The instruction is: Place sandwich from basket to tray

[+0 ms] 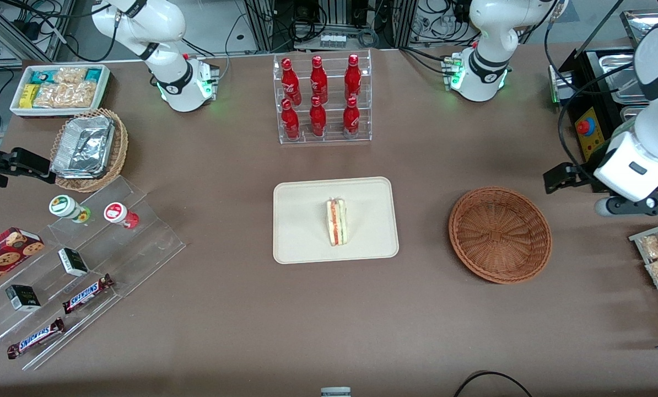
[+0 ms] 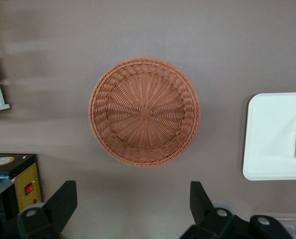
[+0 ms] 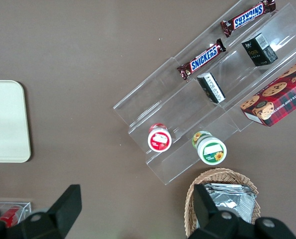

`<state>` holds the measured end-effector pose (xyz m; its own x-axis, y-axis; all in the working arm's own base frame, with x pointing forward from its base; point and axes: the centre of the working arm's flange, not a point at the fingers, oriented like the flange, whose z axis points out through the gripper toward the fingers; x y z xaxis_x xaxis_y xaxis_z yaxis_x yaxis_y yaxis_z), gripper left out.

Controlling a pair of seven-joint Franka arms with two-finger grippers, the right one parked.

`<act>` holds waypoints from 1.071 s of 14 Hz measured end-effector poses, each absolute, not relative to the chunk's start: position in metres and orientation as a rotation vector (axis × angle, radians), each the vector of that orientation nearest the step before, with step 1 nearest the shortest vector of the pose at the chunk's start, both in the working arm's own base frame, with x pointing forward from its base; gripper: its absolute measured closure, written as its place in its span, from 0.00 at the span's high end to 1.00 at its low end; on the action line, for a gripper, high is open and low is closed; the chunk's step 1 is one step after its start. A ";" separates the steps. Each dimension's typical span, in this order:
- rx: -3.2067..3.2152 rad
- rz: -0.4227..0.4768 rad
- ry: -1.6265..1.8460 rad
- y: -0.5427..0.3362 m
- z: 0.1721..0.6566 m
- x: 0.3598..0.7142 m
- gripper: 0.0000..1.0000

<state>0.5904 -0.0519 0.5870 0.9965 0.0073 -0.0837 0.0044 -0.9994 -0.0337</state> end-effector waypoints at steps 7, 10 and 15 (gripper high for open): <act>-3.087 0.117 -0.013 -0.038 0.604 0.562 1.00; -3.084 0.116 0.002 -0.044 0.604 0.556 1.00; -3.105 0.109 -0.022 -0.038 0.604 0.558 1.00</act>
<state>0.5576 -0.0380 0.6044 0.9974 0.0153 -0.0698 0.0129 -0.9993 -0.0352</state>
